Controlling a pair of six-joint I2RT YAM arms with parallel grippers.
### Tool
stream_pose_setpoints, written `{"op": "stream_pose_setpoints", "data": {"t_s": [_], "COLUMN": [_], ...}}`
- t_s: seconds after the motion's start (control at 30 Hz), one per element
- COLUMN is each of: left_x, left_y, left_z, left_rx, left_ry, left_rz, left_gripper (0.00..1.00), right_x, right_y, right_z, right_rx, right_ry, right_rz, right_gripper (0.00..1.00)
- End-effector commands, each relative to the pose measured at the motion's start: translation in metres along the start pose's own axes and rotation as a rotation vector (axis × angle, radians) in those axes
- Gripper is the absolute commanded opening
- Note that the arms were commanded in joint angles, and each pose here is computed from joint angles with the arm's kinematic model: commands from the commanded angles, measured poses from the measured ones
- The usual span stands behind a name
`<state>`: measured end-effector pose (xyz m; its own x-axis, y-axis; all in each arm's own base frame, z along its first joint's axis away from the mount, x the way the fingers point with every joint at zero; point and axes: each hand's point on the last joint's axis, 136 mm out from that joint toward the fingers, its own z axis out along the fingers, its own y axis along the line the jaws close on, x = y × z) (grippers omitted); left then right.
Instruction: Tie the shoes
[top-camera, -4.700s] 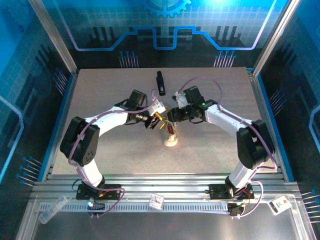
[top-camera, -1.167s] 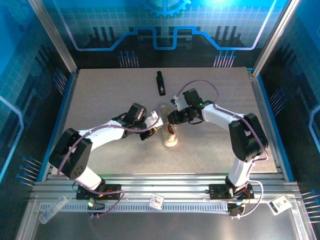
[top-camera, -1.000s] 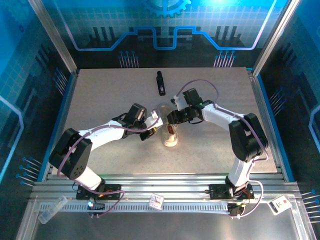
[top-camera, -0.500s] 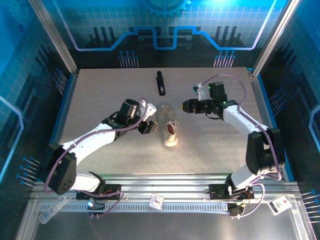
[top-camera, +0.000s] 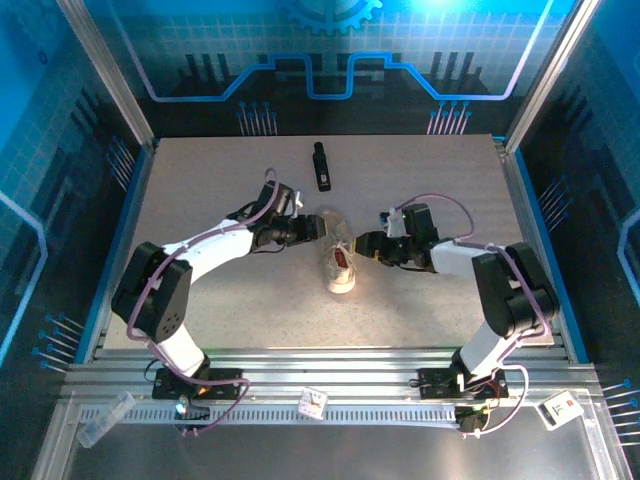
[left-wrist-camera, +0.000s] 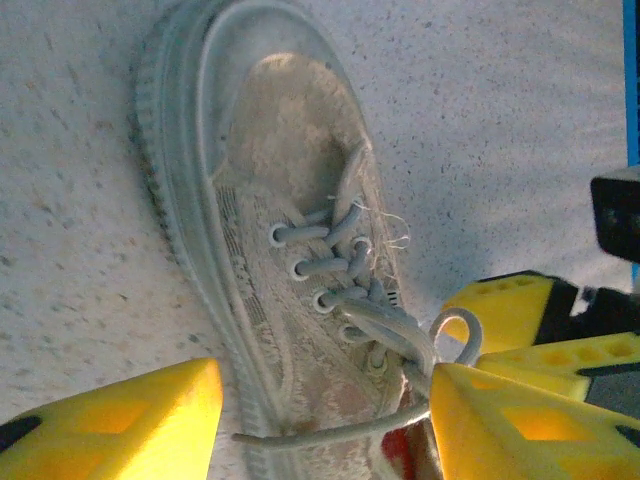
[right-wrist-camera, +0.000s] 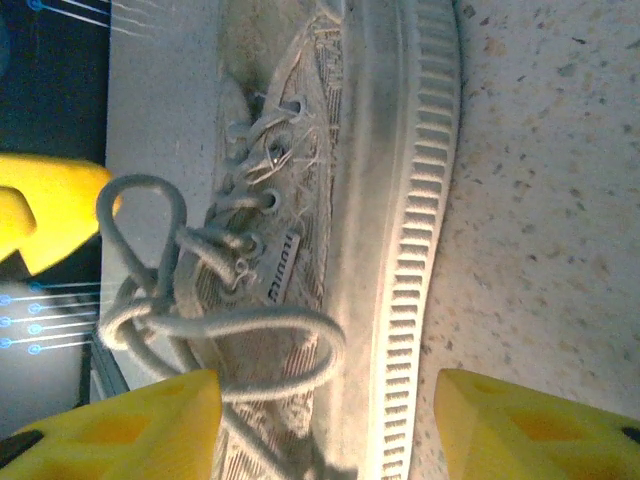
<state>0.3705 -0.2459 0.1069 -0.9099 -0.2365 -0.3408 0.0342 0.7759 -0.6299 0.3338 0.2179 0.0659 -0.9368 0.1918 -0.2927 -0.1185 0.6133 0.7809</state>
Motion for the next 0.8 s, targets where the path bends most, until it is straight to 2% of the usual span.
{"op": "stream_pose_setpoints", "data": {"t_s": [0.0, 0.53, 0.63, 0.77], "left_x": [-0.002, 0.016, 0.016, 0.016], "left_y": [-0.013, -0.021, -0.023, -0.025], "left_z": [0.007, 0.049, 0.048, 0.044], "left_rx": [0.057, 0.125, 0.135, 0.141], "left_ry": [0.008, 0.062, 0.061, 0.058], "left_rz": [-0.164, -0.256, -0.253, -0.236], "left_gripper": [0.56, 0.54, 0.47, 0.31], "right_x": [-0.012, -0.016, -0.019, -0.022], "right_y": [0.014, 0.014, 0.017, 0.022], "right_z": [0.009, 0.029, 0.028, 0.024], "right_rx": [-0.088, -0.16, -0.182, -0.188], "right_ry": [-0.061, -0.047, -0.062, -0.076], "right_rz": [0.029, 0.063, 0.074, 0.064], "right_gripper": [0.59, 0.57, 0.55, 0.53]}}
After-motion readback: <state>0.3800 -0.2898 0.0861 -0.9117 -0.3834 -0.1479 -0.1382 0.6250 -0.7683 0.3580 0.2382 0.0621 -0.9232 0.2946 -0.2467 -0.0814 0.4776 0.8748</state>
